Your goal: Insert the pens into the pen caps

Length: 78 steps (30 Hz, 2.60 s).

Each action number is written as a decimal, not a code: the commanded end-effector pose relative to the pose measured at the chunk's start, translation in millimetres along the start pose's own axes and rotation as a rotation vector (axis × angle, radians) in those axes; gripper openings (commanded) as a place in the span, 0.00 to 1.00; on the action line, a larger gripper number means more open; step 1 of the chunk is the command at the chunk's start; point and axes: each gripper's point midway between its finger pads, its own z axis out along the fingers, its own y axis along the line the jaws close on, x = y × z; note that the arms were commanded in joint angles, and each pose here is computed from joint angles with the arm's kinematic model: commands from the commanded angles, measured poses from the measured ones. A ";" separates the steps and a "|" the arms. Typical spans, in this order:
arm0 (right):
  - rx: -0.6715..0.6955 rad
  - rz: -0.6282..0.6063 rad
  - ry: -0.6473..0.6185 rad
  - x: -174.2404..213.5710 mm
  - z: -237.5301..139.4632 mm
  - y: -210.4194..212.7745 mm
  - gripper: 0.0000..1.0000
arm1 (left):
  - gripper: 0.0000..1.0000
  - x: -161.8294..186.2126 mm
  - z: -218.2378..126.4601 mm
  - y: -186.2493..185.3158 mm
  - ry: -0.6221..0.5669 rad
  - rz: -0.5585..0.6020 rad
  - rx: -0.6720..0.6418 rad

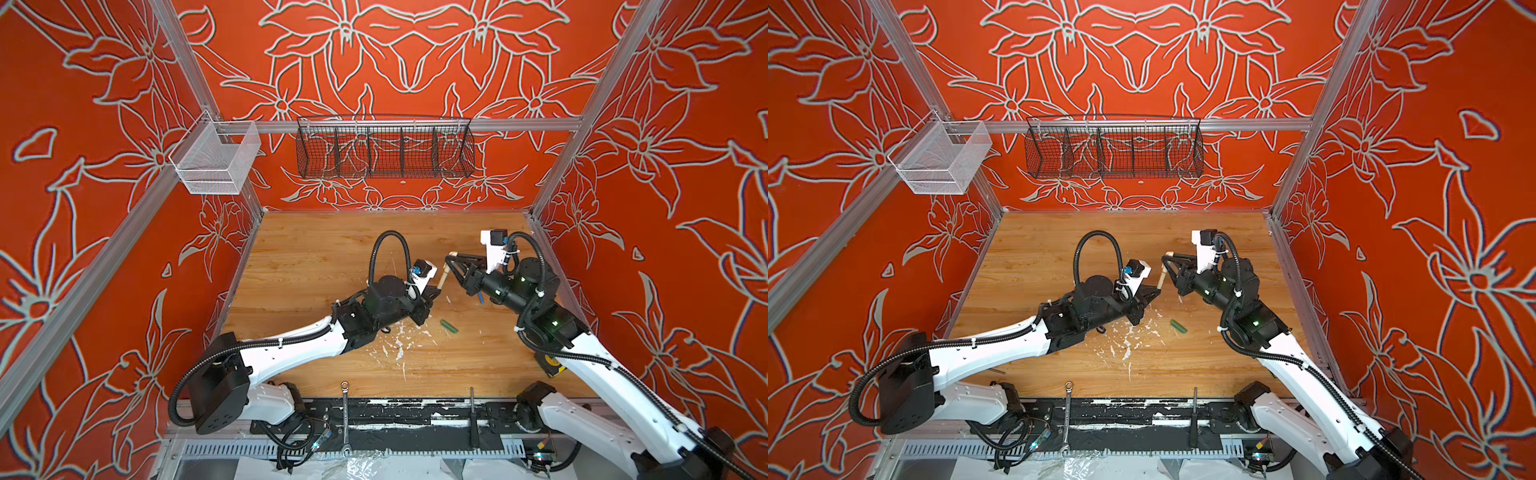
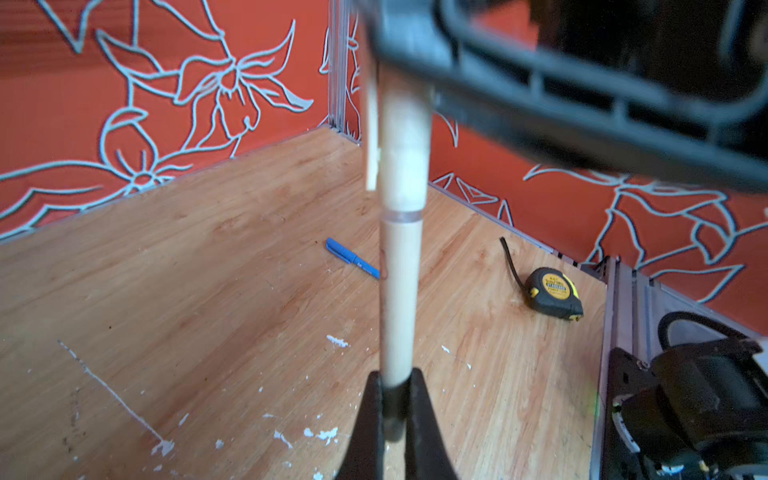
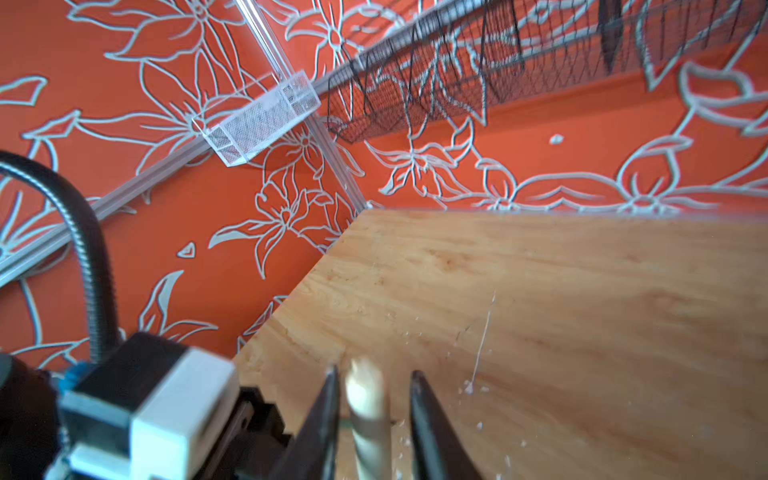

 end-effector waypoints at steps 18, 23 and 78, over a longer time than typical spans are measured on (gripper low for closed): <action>-0.038 0.004 0.147 22.4 -17.8 10.7 0.59 | 0.00 -6.8 -15.0 -6.1 -0.030 -0.042 0.050; -0.082 0.008 0.140 20.6 -7.6 15.0 0.59 | 0.00 -4.0 -12.3 -8.4 -0.014 -0.038 0.063; -0.224 0.046 0.238 32.6 20.9 30.0 0.00 | 0.58 -15.0 -24.7 -15.0 0.108 -0.127 0.213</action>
